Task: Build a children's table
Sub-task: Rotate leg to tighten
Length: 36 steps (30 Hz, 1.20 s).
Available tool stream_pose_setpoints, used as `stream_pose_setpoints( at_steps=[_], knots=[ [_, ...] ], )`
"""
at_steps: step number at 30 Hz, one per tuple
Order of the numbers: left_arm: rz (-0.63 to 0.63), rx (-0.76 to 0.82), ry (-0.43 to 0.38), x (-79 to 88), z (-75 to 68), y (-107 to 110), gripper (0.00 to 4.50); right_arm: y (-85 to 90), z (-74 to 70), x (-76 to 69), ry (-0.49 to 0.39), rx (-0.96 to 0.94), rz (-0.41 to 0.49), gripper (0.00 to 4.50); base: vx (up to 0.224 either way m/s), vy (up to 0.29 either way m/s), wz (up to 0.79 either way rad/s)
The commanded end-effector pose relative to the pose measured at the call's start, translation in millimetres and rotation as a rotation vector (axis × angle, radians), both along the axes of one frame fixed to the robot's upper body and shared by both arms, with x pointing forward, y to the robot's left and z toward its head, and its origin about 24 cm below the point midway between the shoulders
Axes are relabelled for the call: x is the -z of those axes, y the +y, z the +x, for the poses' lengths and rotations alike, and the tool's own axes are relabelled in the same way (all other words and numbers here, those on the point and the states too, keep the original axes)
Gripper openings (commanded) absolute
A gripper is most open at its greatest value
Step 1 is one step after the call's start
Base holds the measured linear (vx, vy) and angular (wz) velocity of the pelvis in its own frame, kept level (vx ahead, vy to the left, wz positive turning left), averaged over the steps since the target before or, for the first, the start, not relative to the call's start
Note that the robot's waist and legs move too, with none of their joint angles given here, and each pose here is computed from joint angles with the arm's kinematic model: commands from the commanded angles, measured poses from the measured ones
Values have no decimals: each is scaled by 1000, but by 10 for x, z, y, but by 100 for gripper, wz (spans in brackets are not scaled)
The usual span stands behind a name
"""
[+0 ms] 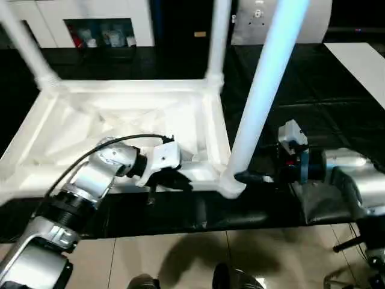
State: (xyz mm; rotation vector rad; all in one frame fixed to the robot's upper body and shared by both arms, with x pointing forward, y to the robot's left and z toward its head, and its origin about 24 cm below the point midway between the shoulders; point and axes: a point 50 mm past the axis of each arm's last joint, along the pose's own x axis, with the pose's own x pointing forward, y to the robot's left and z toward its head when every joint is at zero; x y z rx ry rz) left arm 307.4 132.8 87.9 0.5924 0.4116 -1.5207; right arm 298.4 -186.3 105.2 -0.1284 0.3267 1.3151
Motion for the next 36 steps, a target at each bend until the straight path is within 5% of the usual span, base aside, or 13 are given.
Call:
stream_pose_setpoints(
  at_steps=[1, 19, 23, 27, 36],
  knots=[
    [22, 123, 7, -18, -65, -88, 0, -5, 3, -44, 8, -40, 11, 386, 0, 0, 0],
    [32, 186, 20, -16, -71, -91, 0, 169, -76, 65, 113, -225, 34, 240, 0, 0, 0],
    [10, 114, 26, -6, -31, -92, 0, 206, -123, 50, 147, -206, 110, 223, 0, 0, 0],
    [-59, -118, -8, -26, 130, -169, 0, 381, -94, 97, 85, -23, 134, 213, 0, 0, 0],
    [-199, -509, -1, -61, 330, -491, 0, 706, 247, 203, 53, 581, 117, 202, 0, 0, 0]
  ],
)
